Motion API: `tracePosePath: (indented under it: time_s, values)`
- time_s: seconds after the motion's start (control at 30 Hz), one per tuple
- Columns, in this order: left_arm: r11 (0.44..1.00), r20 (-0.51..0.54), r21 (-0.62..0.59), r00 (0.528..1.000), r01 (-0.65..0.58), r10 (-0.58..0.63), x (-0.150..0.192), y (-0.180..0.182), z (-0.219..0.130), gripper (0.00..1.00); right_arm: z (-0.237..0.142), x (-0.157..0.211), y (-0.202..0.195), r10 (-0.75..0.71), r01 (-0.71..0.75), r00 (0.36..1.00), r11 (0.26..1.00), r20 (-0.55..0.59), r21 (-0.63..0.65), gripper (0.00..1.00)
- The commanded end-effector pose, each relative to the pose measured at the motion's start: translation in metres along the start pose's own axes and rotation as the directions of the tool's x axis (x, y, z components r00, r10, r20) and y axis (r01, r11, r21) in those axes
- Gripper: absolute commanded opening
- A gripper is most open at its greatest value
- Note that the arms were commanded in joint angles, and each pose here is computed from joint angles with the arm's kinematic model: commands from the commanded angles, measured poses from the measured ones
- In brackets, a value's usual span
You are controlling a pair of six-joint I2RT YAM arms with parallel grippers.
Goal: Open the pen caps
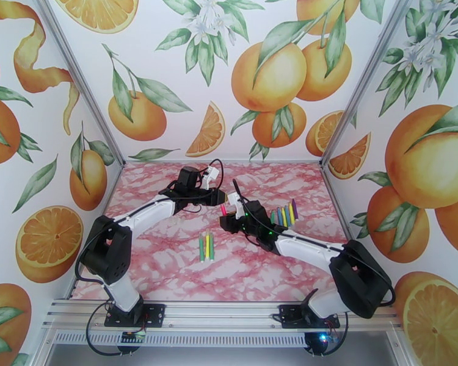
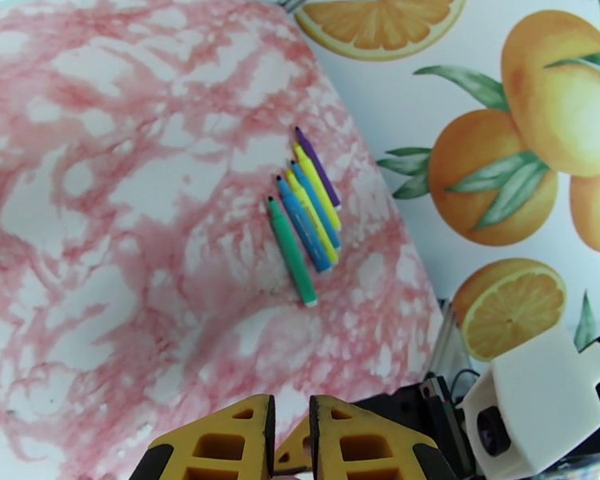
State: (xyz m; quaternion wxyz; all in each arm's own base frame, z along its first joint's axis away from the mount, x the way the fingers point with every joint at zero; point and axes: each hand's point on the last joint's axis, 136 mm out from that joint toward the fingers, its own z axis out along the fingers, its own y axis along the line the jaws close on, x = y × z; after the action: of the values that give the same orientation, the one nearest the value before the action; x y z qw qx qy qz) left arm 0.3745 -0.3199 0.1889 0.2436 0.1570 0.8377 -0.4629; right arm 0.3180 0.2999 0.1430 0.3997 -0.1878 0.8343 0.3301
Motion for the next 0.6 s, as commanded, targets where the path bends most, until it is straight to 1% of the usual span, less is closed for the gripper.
tracePosePath:
  time_s: [0.0, 0.1, 0.2, 0.3, 0.57]
  values:
    - [0.999, 0.059, 0.035, 0.998, -0.036, 0.033, -0.021, -0.018, -0.010, 0.01, 0.002, -0.001, 0.005, -0.002, 0.002, 1.000, 1.000, 0.012, -0.031, 0.24]
    - [0.999, 0.075, 0.028, 0.997, -0.032, 0.030, -0.026, -0.016, -0.013, 0.00, 0.000, 0.000, 0.005, -0.006, 0.006, 1.000, 0.999, 0.009, -0.032, 0.16]
    - [1.000, 0.096, 0.016, 0.995, -0.021, 0.020, -0.032, -0.011, -0.017, 0.00, -0.002, 0.004, 0.004, -0.010, 0.010, 1.000, 0.999, 0.006, -0.030, 0.09]
    - [1.000, 0.128, -0.002, 0.992, 0.004, -0.004, -0.042, -0.002, -0.024, 0.00, -0.004, 0.009, 0.003, -0.016, 0.016, 1.000, 0.999, -0.001, -0.028, 0.05]
    - [0.996, 0.202, -0.051, 0.977, 0.074, -0.062, -0.063, 0.033, -0.041, 0.00, -0.012, 0.021, 0.000, -0.034, 0.034, 0.999, 0.999, -0.015, -0.016, 0.01]
